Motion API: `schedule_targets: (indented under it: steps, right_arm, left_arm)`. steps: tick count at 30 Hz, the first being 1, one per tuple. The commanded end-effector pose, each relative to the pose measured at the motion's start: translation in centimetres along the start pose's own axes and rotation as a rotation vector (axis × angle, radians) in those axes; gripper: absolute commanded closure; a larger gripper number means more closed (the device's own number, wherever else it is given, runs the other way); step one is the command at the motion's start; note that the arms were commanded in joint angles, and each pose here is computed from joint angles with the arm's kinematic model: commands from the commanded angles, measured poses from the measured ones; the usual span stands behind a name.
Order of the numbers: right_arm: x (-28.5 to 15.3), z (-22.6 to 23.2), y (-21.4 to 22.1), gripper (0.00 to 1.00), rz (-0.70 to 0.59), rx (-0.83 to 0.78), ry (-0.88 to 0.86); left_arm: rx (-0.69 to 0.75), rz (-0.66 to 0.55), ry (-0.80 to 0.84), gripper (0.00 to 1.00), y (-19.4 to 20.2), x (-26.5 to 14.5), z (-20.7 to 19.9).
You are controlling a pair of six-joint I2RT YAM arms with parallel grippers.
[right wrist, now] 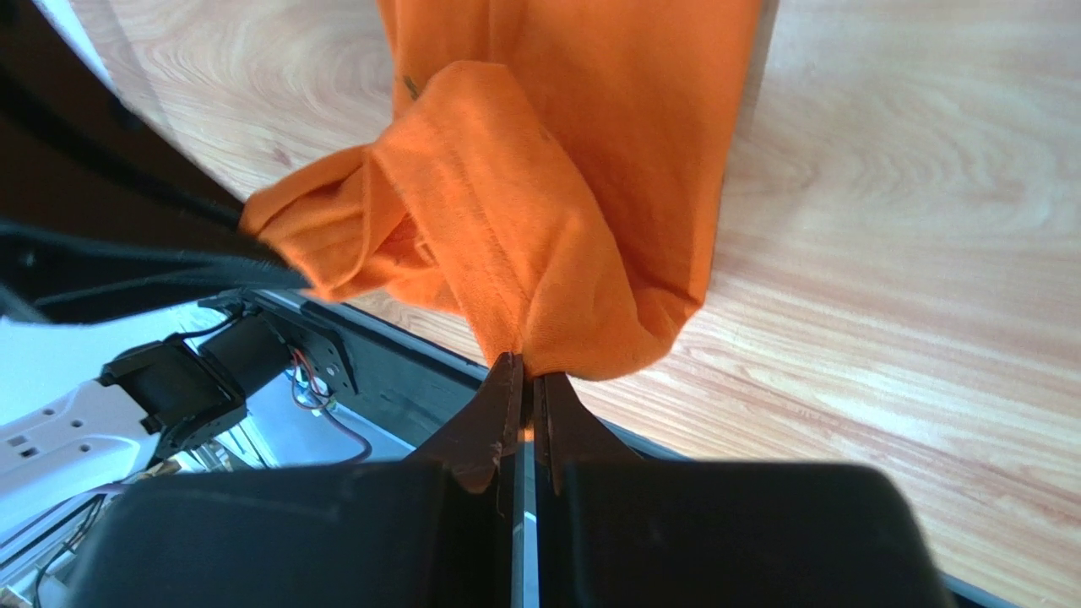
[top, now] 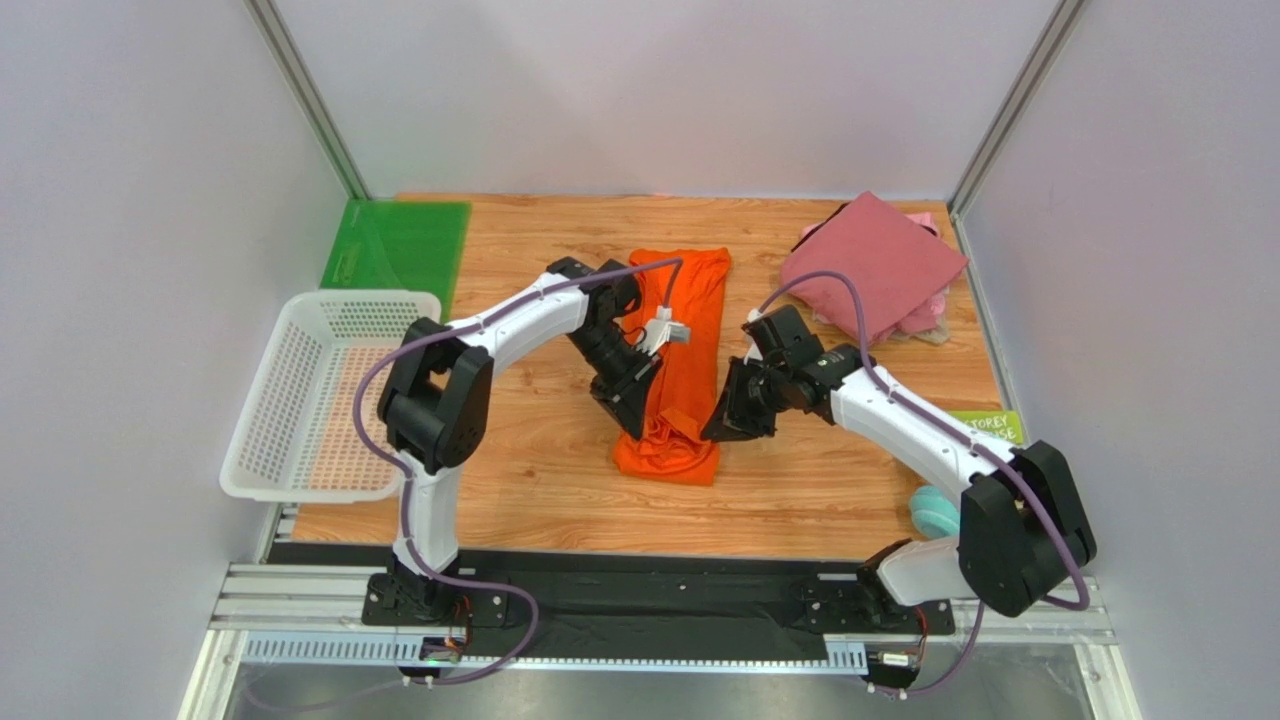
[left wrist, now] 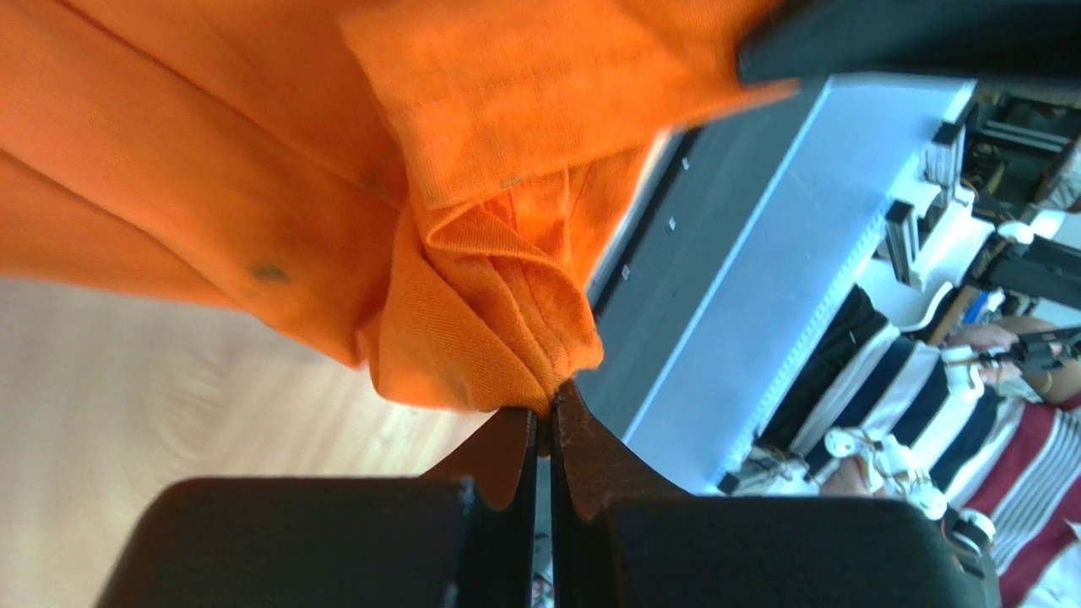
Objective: Fold and stack the t-shirts
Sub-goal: Fold the tshirt
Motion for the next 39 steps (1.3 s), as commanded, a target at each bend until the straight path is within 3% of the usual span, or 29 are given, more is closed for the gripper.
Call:
schedule_targets:
  steps: [1, 12, 19, 26, 29, 37, 39]
  right_arm:
    - [-0.8, 2.5, -2.6, 1.00, -0.056, -0.057, -0.085]
    - [2.3, 1.6, -6.8, 1.00, -0.041, -0.045, -0.048]
    - [5.1, 0.8, -9.3, 1.00, -0.009, -0.037, -0.026]
    - [6.0, 1.0, -13.2, 1.00, -0.031, -0.023, -0.036]
    - [7.4, 0.1, -14.0, 0.93, 0.003, -0.006, -0.021]
    - [7.0, -0.1, -18.5, 0.87, -0.028, 0.027, -0.017]
    - [6.4, -0.1, -19.2, 0.69, -0.042, 0.030, -0.020]
  left_arm:
    - [-0.001, 0.014, -0.005, 1.00, -1.2, -0.3, 1.4]
    - [-0.040, -0.014, -0.089, 1.00, -1.9, -1.4, 5.5]
    - [-0.066, -0.094, -0.140, 1.00, -4.5, -3.7, 8.5]
    - [-0.111, -0.100, -0.129, 0.99, -6.4, -2.3, 11.2]
    - [-0.111, -0.093, -0.164, 0.91, -6.8, -2.2, 12.4]
    - [-0.108, -0.163, -0.217, 0.90, -8.7, -5.2, 13.1]
    - [-0.098, -0.205, -0.259, 0.86, -9.5, -7.1, 13.4]
Point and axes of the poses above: each gripper's point midway between its finger pads, its own x axis out along the fingers, its own z axis along the line the jaws close on, y = z × x, the point moved 3 cm from there along -x, back along the fingers, and after that the axes turned 8 degrees about x, right-handed, at the moved point
